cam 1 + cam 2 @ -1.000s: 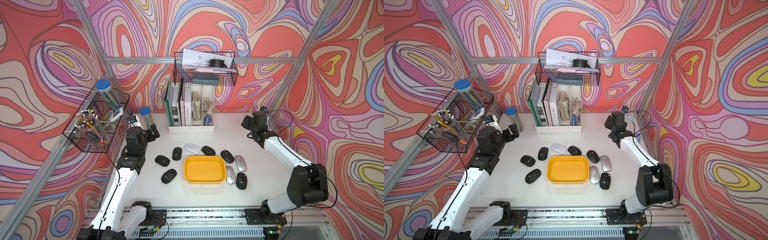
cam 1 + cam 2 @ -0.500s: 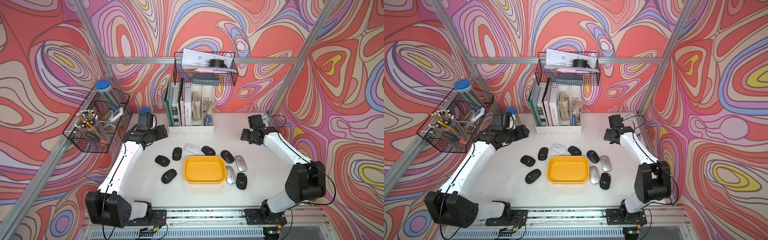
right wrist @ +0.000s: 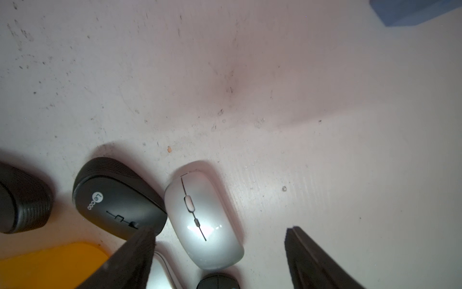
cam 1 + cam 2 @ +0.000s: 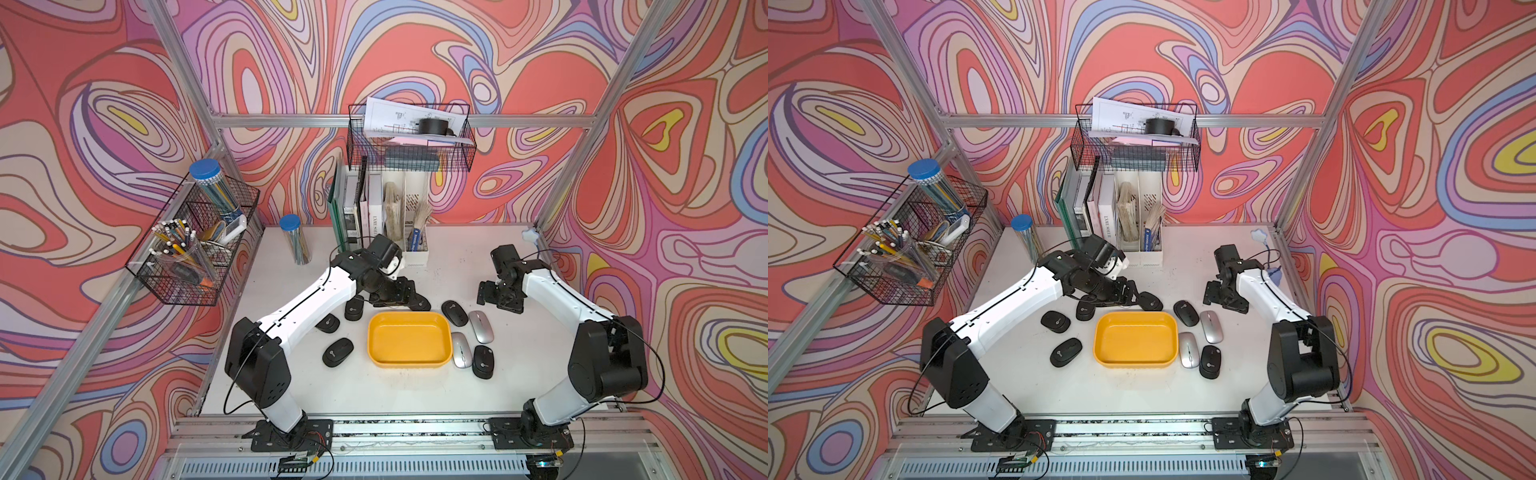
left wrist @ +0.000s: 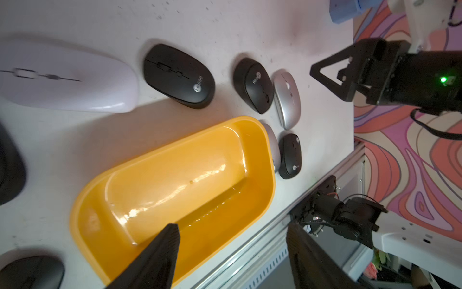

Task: Put the mouse in the storage box
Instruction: Pick up the mouse from the center of the board, then place the mouse in the storage box, then pick up the mouse from the center of the board.

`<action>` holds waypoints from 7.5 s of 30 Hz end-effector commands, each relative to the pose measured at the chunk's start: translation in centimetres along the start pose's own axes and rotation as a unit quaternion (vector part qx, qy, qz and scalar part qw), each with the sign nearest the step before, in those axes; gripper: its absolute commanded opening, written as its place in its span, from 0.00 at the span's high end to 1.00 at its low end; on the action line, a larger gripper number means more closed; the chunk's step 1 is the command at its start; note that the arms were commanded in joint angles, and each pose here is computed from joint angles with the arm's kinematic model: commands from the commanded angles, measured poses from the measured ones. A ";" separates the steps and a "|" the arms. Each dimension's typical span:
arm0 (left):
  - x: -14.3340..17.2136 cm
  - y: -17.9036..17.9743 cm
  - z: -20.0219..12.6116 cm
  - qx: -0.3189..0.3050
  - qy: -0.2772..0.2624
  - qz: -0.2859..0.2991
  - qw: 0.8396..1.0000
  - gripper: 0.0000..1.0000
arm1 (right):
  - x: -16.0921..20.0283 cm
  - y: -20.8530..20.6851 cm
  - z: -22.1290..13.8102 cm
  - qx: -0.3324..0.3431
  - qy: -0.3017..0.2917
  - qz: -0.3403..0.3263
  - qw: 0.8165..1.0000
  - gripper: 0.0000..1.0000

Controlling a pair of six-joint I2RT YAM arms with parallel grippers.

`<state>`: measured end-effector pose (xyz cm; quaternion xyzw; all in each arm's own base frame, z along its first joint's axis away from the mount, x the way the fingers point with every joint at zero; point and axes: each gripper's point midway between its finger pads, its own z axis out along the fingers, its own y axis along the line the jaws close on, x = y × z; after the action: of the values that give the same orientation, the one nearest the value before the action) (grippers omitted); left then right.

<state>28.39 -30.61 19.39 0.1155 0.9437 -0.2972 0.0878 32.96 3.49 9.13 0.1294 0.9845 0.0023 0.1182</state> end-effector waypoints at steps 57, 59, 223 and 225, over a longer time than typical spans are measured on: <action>3.6 -5.0 7.1 0.109 0.092 -0.039 0.989 0.31 | 5.9 0.1 5.2 0.049 0.066 -0.053 0.995 0.52; 3.7 -4.9 7.2 0.108 0.092 -0.040 0.989 0.31 | 5.7 0.0 4.5 0.049 0.058 -0.051 0.996 0.52; 3.9 5.6 -3.3 0.006 -0.055 -0.081 0.995 0.20 | 1.4 10.2 5.8 0.017 -0.001 -0.246 0.969 0.19; 3.9 5.6 -3.2 0.007 -0.055 -0.080 0.995 0.20 | 1.2 10.1 6.1 0.017 -0.002 -0.244 0.970 0.19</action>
<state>25.30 -23.34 17.58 0.0221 0.9442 -0.3096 0.1104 34.77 13.36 3.35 -0.1118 0.9872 -0.0459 0.1037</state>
